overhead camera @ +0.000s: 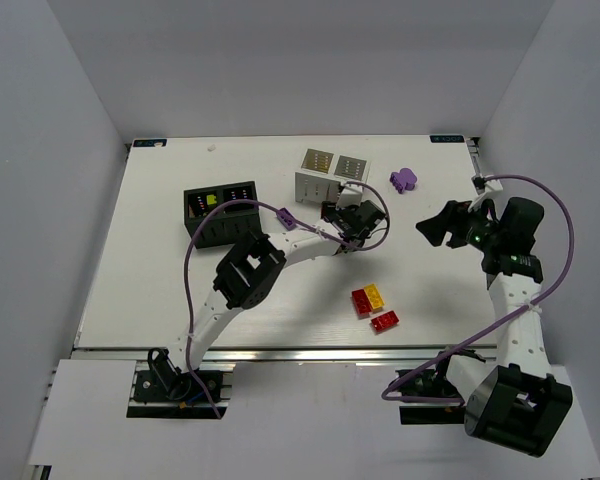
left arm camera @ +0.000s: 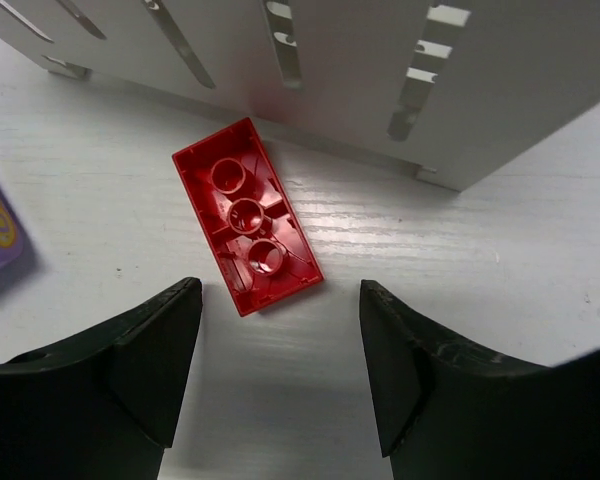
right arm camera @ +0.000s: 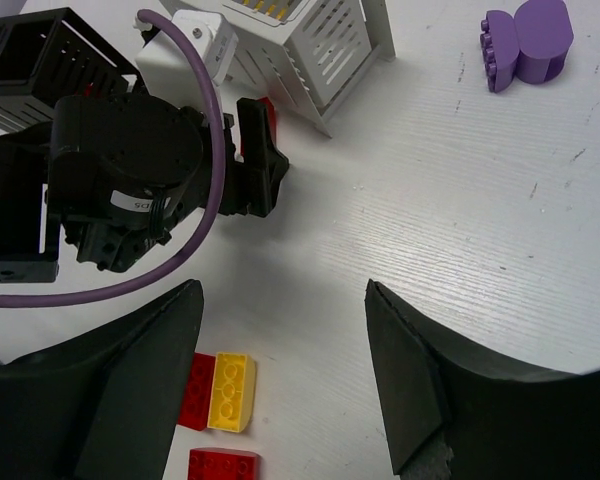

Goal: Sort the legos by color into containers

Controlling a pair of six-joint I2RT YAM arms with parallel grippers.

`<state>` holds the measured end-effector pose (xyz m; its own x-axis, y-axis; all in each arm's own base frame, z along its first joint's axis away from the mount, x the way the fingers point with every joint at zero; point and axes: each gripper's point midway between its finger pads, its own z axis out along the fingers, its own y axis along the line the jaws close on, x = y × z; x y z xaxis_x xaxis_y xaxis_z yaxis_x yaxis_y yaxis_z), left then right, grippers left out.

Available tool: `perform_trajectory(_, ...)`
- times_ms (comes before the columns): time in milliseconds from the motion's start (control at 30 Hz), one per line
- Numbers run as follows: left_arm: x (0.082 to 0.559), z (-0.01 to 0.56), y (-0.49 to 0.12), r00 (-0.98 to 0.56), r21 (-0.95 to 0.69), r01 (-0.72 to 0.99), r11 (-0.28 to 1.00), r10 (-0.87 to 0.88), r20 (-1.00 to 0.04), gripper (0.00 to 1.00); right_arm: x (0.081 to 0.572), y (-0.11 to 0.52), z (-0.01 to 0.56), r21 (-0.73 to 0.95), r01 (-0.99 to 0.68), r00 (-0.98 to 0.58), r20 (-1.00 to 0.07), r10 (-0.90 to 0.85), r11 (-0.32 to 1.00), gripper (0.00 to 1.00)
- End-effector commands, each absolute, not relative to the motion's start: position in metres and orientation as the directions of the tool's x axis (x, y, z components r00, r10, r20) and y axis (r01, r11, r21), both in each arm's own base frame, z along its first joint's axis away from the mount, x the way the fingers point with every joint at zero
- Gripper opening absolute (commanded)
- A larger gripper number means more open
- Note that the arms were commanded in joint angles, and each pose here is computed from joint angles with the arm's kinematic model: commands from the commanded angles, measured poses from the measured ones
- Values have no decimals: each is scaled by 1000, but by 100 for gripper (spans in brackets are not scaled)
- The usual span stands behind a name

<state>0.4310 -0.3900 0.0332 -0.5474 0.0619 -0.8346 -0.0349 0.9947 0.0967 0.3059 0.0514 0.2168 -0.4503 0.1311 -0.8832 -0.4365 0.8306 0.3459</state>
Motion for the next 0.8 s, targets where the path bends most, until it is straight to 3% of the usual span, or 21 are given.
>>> perform_trajectory(0, 438, 54, -383, -508, 76, -79, 994, 26, -861, 75, 306, 53, 227, 331, -470, -408, -903, 132, 818, 71)
perform_trajectory(300, 456, 44, -381, -506, 66, -111, 992, 0, -863, 72, 303, 52, 226, 353, -474, -416, -897, 147, 807, 71)
perform_trajectory(500, 462, 40, -373, -516, 52, -131, 990, -23, -856, 60, 303, 50, 227, 357, -472, -415, -897, 154, 806, 71)
perform_trajectory(633, 458, 38, -373, -532, 47, -123, 991, -25, -846, 40, 303, 49, 226, 362, -470, -418, -895, 158, 805, 71)
perform_trajectory(667, 456, 41, -372, -533, 35, -120, 992, -34, -846, 28, 303, 49, 226, 361, -471, -417, -895, 158, 805, 71)
perform_trajectory(767, 442, 38, -363, -558, 33, -98, 995, -27, -829, 9, 302, 50, 226, 367, -478, -419, -894, 160, 798, 71)
